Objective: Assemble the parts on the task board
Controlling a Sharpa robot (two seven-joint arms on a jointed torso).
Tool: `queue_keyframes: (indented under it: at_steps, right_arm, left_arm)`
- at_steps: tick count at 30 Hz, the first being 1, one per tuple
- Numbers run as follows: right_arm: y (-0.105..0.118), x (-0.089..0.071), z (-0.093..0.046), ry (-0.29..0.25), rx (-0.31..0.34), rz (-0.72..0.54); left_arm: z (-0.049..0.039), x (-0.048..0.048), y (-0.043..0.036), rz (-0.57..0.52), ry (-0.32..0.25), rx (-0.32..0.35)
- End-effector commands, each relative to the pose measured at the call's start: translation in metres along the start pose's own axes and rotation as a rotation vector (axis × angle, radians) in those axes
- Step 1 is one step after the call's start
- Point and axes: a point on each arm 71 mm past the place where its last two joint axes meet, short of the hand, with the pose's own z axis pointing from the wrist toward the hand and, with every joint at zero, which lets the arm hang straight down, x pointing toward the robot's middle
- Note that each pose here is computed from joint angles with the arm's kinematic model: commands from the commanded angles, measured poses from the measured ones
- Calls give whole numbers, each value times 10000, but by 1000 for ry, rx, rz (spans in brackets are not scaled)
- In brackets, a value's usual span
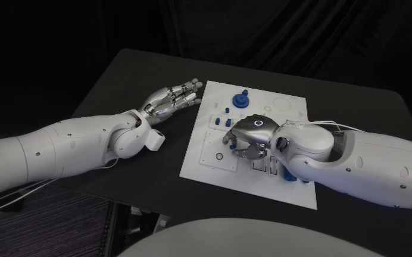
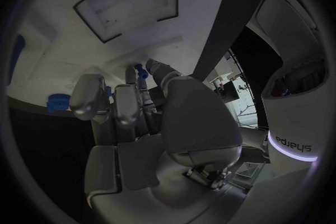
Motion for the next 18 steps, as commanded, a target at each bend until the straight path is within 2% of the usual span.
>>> queue_keyframes:
  at_steps: [1, 12, 18]
  right_arm:
    - [-8, -10, -9, -30, 10, 5]
    - [-46, -33, -49, -74, 18, 12]
    - [-51, -74, -88, -134, 3, 20]
  left_arm:
    - [1, 12, -38, -14, 7, 60]
    - [-7, 7, -35, -14, 6, 59]
    - [-13, 4, -35, -14, 5, 58]
